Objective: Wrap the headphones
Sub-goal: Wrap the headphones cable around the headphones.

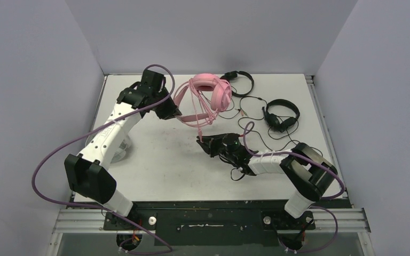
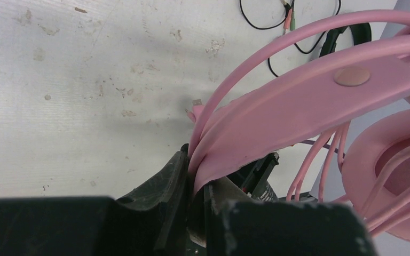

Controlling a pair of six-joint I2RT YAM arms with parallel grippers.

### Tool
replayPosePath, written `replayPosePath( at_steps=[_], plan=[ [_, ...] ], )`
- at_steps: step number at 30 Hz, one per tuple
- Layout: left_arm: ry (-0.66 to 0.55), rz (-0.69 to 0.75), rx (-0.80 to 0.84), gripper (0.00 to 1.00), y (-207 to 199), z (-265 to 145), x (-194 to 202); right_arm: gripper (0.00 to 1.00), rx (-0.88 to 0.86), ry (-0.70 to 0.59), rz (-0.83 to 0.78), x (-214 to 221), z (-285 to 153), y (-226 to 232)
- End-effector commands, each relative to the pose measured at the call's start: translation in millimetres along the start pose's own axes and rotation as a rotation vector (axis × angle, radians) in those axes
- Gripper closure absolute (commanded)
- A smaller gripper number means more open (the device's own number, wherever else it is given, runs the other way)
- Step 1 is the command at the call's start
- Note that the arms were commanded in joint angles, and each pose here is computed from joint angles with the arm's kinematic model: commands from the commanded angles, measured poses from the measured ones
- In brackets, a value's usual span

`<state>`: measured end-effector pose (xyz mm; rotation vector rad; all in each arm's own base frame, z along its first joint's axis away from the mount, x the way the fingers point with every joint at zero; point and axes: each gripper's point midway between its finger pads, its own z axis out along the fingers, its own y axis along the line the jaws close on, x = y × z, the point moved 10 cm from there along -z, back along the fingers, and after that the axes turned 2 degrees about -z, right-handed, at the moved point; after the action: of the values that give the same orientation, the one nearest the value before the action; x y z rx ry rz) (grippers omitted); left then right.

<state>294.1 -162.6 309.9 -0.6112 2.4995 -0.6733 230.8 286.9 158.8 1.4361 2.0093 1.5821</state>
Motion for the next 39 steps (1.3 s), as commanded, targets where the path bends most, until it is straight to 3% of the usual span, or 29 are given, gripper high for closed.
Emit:
replayPosePath(
  at_steps=[1,8,15,22,27,30,34,39],
  plan=[
    [-0.039,0.061,0.223,1.0,-32,-41,-8,0.82,-0.092,-0.005,0.315,-8,-7,23],
    [0.004,0.155,0.212,1.0,-29,-53,-3,1.0,-0.179,-0.03,0.266,-19,-12,22],
    [-0.171,0.197,-0.011,1.0,-6,-46,-15,1.0,-0.112,-0.056,0.195,-16,-24,15],
    [-0.294,0.195,-0.049,1.0,-12,-34,-38,1.0,-0.059,-0.026,0.17,-1,-37,8],
    [-0.218,0.229,0.048,1.0,-24,-39,-42,1.0,-0.074,-0.06,0.17,-13,-40,6],
    [-0.124,0.337,0.163,1.0,-30,-48,-36,0.96,-0.111,-0.091,0.13,-27,-42,10],
    [-0.003,0.448,0.27,1.0,-33,-57,-24,0.93,-0.131,-0.081,0.013,-42,-39,26],
    [0.052,0.581,0.31,1.0,-32,-64,4,0.9,-0.191,-0.112,-0.174,-55,-37,44]
  ],
)
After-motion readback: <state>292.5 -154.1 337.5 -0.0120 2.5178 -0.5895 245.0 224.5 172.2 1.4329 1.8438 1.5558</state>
